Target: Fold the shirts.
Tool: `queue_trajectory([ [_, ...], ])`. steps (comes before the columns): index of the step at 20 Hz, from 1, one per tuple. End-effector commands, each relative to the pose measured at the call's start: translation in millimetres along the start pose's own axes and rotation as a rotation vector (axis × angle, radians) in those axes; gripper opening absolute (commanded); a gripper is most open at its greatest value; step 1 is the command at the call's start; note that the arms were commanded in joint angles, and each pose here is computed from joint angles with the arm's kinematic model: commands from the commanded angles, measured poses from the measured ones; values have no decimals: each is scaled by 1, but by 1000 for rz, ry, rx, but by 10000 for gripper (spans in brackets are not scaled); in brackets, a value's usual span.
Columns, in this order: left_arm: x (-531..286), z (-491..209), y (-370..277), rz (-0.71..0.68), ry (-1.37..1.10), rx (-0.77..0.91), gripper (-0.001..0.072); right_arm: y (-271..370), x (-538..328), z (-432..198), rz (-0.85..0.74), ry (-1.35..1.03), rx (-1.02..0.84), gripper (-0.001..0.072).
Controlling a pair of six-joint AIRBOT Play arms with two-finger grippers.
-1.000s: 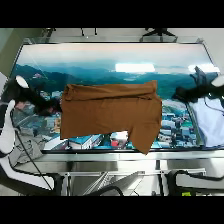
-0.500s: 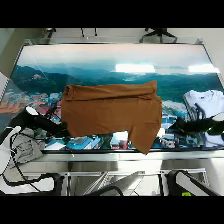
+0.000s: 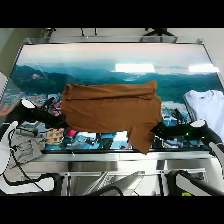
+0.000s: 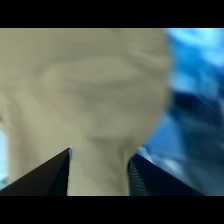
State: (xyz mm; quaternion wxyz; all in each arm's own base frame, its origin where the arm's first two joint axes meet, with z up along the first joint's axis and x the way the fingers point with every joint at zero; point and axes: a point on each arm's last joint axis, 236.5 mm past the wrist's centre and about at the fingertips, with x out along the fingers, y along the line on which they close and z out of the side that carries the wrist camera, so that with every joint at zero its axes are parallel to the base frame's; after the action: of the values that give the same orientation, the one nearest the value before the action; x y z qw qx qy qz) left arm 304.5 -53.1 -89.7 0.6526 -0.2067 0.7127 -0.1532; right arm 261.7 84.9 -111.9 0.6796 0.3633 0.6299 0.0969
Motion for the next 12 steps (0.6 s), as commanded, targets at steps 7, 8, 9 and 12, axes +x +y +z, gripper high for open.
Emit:
queue_trajectory([
  [7, -20, -25, 8, -58, 84, -64, 6, 71, -44, 17, 195, -68, -231, 14],
  [8, -28, -27, 13, -67, 76, -83, 6, 68, -60, 22, 172, -110, -239, 14],
  [9, -38, -25, 17, -66, 39, -98, 6, 58, -77, 27, 131, -153, -239, 15],
  [12, -73, -12, 26, -42, -120, -123, 6, 35, -110, 33, 66, -230, -228, 15],
])
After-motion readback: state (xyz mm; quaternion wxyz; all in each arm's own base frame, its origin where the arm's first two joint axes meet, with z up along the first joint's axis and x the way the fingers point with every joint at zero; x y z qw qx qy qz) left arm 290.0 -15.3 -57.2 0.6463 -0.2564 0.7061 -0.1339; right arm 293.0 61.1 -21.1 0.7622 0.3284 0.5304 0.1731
